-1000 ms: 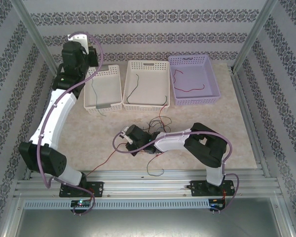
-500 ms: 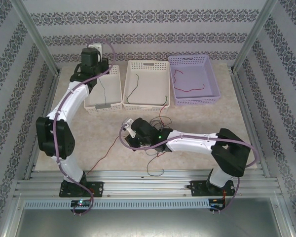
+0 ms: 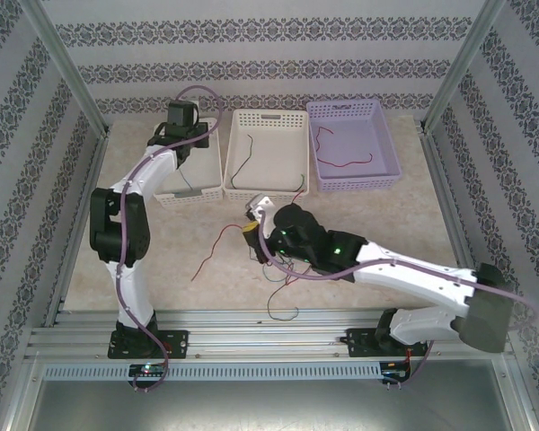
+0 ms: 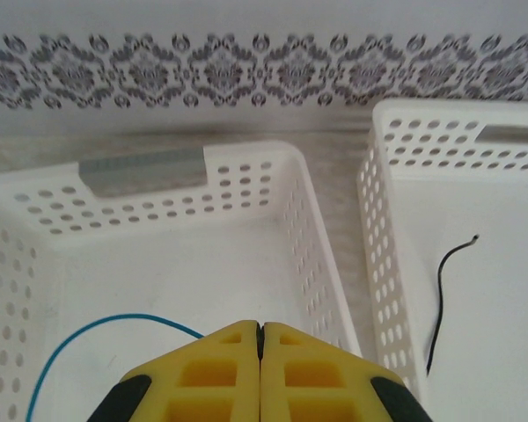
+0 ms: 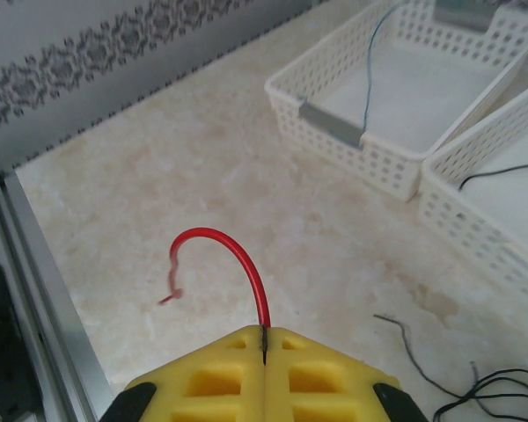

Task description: Untangle the cables

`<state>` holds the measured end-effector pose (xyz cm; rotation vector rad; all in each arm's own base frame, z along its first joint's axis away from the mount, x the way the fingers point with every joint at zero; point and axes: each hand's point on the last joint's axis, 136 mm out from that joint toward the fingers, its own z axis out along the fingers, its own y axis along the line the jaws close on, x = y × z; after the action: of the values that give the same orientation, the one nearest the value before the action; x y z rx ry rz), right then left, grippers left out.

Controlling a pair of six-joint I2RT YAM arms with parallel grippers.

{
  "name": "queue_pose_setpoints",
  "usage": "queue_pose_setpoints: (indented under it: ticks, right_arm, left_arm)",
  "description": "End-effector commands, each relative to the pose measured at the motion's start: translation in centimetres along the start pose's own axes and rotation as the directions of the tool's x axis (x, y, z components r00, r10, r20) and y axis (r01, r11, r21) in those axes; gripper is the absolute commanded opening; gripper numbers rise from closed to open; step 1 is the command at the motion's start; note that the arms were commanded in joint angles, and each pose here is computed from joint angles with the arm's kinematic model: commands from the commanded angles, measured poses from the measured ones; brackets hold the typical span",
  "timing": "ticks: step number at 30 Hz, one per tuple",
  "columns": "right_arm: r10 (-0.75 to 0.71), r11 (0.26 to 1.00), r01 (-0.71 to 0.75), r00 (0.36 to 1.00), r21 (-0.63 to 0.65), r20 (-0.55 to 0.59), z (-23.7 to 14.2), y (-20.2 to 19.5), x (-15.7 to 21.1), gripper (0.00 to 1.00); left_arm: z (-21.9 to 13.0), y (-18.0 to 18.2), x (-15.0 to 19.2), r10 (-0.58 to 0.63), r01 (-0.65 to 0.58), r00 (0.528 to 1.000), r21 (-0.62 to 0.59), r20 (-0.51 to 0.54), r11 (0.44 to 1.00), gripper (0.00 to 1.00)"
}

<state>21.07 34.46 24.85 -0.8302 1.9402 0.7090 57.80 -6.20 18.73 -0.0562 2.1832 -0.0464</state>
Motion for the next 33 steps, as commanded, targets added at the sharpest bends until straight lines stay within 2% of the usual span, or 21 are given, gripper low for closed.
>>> queue_pose_setpoints:
  ticks: [1,6,9,11,15,20,28,33]
  right_arm:
    - [-0.016,0.998,0.013,0.999,0.058,0.05,-2.9,-1.2,-2.2,0.0]
    - [-0.01,0.996,-0.002,0.992,0.092,0.124,-6.4,-2.0,-5.1,0.0]
    - [-0.008,0.993,-0.011,0.987,0.116,0.162,-8.4,-2.6,-6.6,0.0]
    - [-0.009,0.992,-0.014,0.983,0.124,0.181,-9.5,-2.9,-7.3,0.0]
    - [-0.008,0.984,-0.028,0.979,0.173,0.203,-11.2,-4.0,-8.2,0.0]
    - [0.012,0.962,-0.076,0.971,0.262,0.237,-14.0,-6.6,-9.6,0.0]
    - [0.088,0.886,-0.202,0.957,0.418,0.276,-17.5,-13.4,-11.5,0.0]
    - [0.258,0.78,-0.412,0.898,0.471,0.357,-18.9,-21.0,-11.2,0.0]
  left_arm:
    - [0.3,-0.1,-1.0,-0.029,0.029,0.999,0.015,0.014,0.999,0.0]
    - [1.2,-0.3,0.4,-0.023,0.024,0.999,0.027,-0.026,0.999,0.18]
    - [1.0,-0.6,0.4,-0.025,0.026,0.999,0.044,-0.036,0.999,0.44]
    - [0.6,-0.9,0.0,-0.028,0.03,0.999,0.06,-0.038,0.998,0.49]
    - [-1.4,-1.5,-1.7,-0.051,0.053,0.998,0.094,-0.025,0.994,0.78]
    - [-5.7,-2.4,-3.9,-0.112,0.111,0.994,0.151,-0.003,0.982,0.99]
    - [-13.7,-3.9,-4.0,-0.223,0.215,0.975,0.247,0.007,0.945,1.0]
    - [-18.5,-5.4,-1.9,-0.221,0.21,0.975,0.29,0.005,0.934,1.0]
